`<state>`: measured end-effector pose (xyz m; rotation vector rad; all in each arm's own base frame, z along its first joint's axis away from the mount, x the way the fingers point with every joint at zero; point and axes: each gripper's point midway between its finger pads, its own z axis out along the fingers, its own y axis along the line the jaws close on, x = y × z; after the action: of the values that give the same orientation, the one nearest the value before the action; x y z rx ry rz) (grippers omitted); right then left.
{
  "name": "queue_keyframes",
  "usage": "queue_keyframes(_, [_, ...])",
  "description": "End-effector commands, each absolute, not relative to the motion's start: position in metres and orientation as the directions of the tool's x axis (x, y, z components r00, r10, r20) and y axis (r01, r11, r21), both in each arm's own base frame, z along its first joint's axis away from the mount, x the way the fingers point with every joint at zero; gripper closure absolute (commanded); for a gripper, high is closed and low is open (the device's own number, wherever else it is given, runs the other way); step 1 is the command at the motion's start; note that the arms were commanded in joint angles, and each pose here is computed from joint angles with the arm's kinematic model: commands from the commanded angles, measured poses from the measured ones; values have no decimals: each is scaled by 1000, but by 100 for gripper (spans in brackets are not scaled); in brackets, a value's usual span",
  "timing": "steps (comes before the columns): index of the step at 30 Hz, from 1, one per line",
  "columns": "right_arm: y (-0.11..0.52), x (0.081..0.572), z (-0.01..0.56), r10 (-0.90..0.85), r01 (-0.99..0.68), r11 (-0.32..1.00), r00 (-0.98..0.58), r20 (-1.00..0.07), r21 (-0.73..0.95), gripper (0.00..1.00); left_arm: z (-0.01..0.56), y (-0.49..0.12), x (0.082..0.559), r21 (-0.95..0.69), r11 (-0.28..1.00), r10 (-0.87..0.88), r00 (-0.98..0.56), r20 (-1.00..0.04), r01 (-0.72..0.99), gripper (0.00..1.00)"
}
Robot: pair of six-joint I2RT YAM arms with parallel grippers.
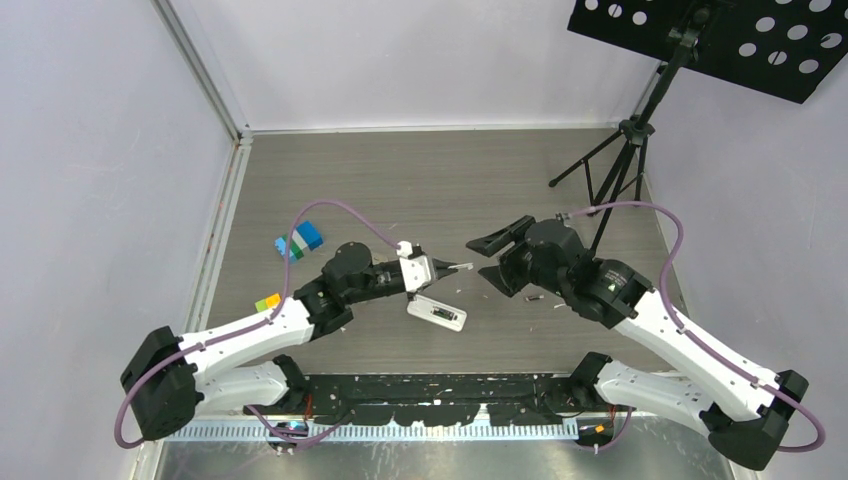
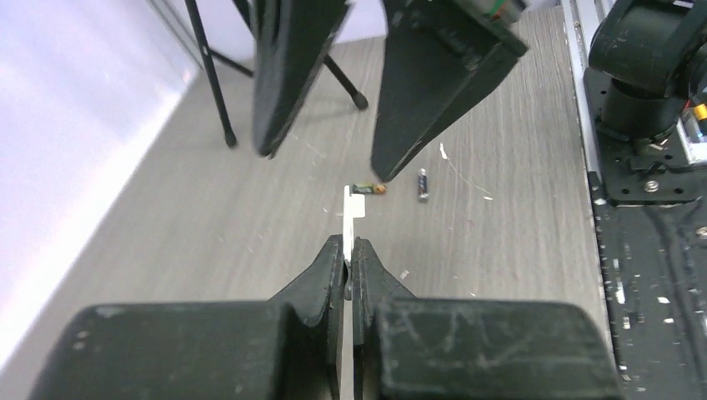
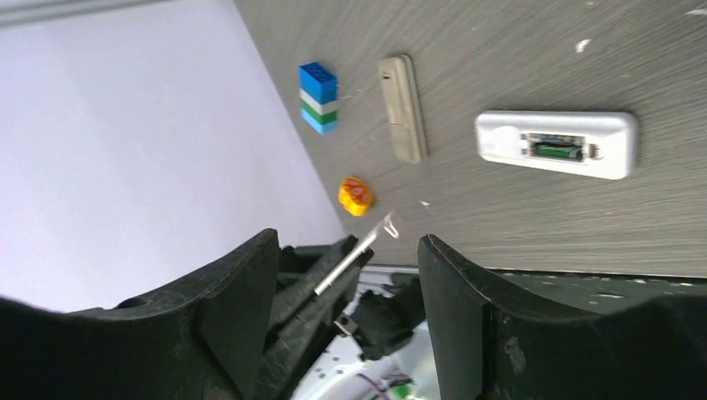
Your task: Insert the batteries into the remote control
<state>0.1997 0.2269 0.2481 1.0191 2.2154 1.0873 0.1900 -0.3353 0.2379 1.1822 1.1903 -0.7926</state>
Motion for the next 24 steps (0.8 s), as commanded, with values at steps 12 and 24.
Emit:
queue_keyframes(12, [257, 223, 267, 831, 494, 128, -527, 179, 860, 59, 302, -339, 193, 671, 264, 48, 685, -727, 693, 100])
queue_keyframes(24, [236, 237, 270, 881, 432, 113, -460, 110, 895, 100, 305, -318, 200, 385, 445, -3, 431, -902, 809, 31])
